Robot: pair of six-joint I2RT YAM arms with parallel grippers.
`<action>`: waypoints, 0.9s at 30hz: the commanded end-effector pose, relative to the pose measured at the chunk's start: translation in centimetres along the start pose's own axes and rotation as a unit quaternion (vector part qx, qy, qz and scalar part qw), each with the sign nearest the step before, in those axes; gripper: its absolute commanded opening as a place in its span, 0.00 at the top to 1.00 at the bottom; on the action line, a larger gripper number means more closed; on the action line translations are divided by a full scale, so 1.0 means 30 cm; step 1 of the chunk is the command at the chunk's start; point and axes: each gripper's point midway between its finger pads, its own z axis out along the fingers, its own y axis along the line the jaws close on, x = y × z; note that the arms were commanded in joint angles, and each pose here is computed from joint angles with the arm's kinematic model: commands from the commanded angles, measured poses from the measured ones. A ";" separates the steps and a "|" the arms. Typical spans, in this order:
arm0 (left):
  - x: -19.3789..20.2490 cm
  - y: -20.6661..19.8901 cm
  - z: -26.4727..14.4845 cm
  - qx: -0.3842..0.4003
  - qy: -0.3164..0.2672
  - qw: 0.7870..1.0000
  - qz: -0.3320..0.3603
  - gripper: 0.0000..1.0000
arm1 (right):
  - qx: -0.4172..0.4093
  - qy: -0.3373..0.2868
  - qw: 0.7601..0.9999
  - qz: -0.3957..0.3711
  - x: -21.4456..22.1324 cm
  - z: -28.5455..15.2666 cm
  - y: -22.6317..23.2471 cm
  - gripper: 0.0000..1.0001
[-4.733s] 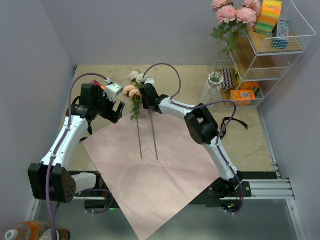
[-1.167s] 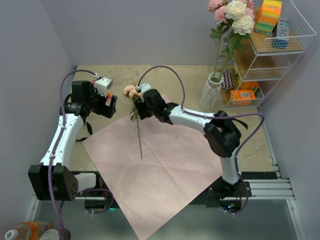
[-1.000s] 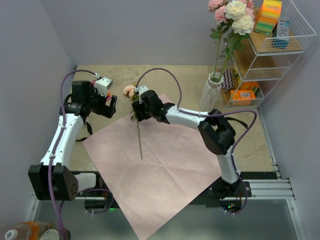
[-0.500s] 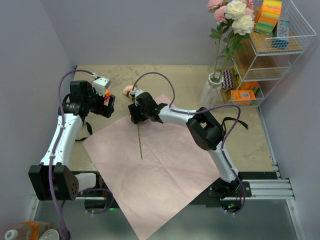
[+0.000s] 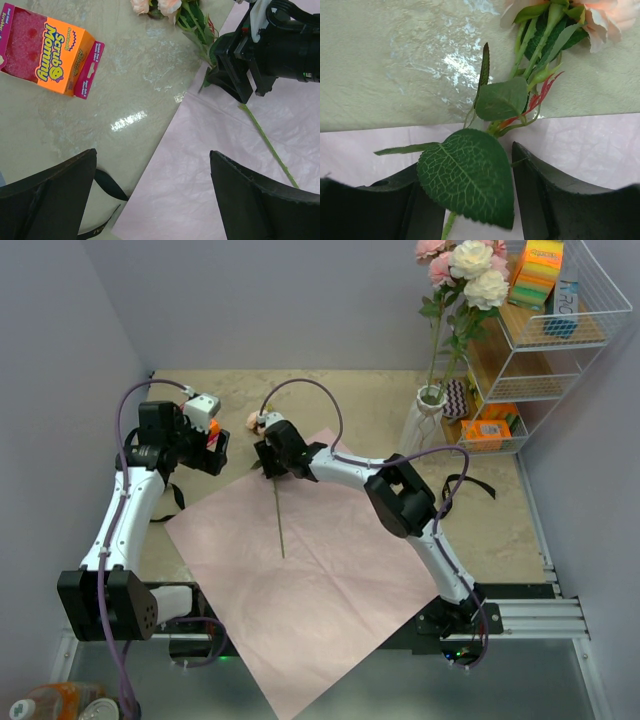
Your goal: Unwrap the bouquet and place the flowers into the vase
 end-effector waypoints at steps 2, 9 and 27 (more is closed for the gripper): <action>-0.057 0.024 -0.026 -0.008 -0.027 0.999 0.016 0.00 | 0.050 0.004 0.998 -0.025 -0.004 -0.005 -0.060 0.49; -0.059 0.024 -0.022 -0.005 -0.027 1.000 0.015 0.01 | 0.052 0.000 0.998 -0.026 -0.002 -0.007 -0.059 0.74; -0.044 -0.016 -0.026 0.031 -0.024 0.999 0.029 0.01 | 0.065 -0.284 0.956 0.027 -0.817 -0.681 -0.263 1.00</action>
